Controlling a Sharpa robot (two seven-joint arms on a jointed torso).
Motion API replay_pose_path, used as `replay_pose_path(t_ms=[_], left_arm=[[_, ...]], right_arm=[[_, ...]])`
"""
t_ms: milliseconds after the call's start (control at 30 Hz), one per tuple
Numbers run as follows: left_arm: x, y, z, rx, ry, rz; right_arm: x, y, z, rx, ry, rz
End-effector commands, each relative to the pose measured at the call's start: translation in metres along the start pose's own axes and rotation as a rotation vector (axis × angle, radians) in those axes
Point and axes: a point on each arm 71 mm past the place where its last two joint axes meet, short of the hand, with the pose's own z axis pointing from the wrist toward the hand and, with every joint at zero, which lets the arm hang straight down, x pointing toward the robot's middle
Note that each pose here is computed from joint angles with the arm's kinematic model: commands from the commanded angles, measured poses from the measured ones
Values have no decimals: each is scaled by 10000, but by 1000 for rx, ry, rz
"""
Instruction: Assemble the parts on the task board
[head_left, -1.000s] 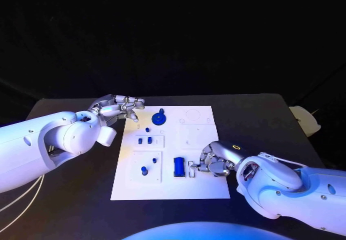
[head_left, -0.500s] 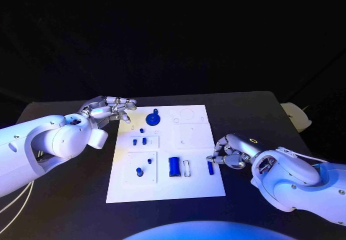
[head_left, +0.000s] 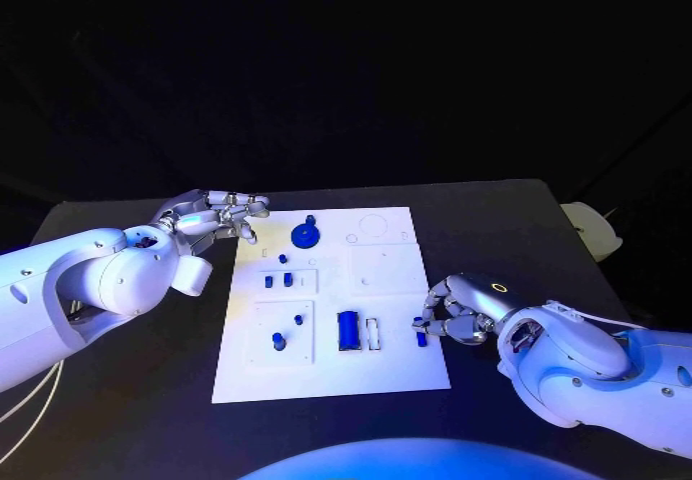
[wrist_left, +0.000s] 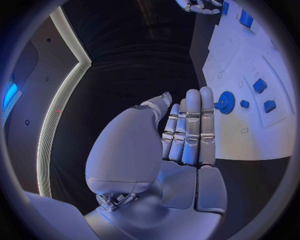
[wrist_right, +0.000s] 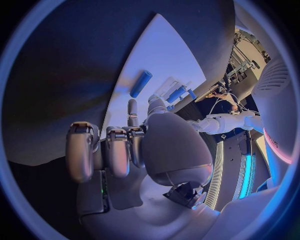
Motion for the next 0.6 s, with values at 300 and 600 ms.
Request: replay_pose_path(t_ms=[300,600], left_arm=[[15,-11,-5,13,16,2],[5,-9,-9,11,14,2]], right_arm=[[133,17,14,-22,39,-76],[163,-5,20,-20,48,-108]])
